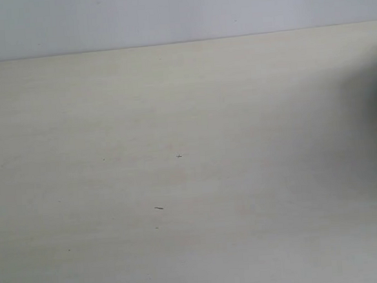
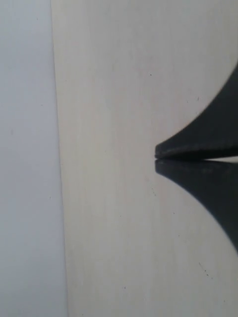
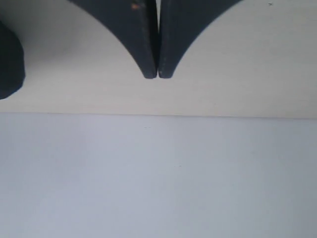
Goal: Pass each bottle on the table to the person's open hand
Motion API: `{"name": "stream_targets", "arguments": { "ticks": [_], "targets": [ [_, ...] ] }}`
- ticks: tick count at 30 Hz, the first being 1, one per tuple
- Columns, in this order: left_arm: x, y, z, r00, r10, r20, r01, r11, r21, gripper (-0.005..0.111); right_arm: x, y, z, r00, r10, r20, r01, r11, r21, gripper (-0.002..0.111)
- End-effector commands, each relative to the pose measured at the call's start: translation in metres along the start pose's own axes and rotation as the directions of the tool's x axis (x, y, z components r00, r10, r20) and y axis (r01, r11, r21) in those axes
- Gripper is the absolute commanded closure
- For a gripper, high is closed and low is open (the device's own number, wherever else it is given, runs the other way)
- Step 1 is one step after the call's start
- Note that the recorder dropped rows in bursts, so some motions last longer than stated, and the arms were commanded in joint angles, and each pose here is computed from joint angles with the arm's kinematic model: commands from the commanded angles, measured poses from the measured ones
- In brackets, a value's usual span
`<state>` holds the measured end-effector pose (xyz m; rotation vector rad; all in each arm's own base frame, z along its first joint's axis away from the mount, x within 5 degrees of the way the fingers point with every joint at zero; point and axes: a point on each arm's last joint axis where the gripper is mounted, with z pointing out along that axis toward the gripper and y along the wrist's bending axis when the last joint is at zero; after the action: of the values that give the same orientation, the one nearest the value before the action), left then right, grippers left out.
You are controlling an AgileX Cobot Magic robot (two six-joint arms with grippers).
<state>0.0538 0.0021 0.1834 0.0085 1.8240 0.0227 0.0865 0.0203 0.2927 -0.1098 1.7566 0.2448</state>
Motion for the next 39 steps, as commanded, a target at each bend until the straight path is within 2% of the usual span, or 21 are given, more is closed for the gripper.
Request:
{"name": "stream_targets", "arguments": {
  "ticks": [1, 7, 14, 39],
  "targets": [
    [0.0, 0.0, 0.0, 1.0, 0.0, 0.009, -0.001, 1.0, 0.001, 0.104, 0.033, -0.009, -0.007, 0.997, -0.009, 0.072, 0.005, 0.998, 0.061, 0.108],
    [0.0, 0.0, 0.0, 1.0, 0.0, 0.009, -0.001, 1.0, 0.001, 0.104, 0.06, -0.013, -0.016, 0.992, -0.01, 0.128, -0.002, 0.996, 0.093, 0.108],
    [0.0, 0.0, 0.0, 1.0, 0.0, 0.009, -0.001, 1.0, 0.001, 0.104, 0.092, -0.018, -0.016, 0.982, -0.069, 0.173, 0.046, 0.99, 0.133, 0.108],
    [0.0, 0.0, 0.0, 1.0, -0.003, 0.009, 0.003, 1.0, 0.001, 0.104, 0.093, -0.018, -0.016, 0.985, -0.077, 0.155, 0.056, 0.989, 0.134, 0.108]
  ]
}}
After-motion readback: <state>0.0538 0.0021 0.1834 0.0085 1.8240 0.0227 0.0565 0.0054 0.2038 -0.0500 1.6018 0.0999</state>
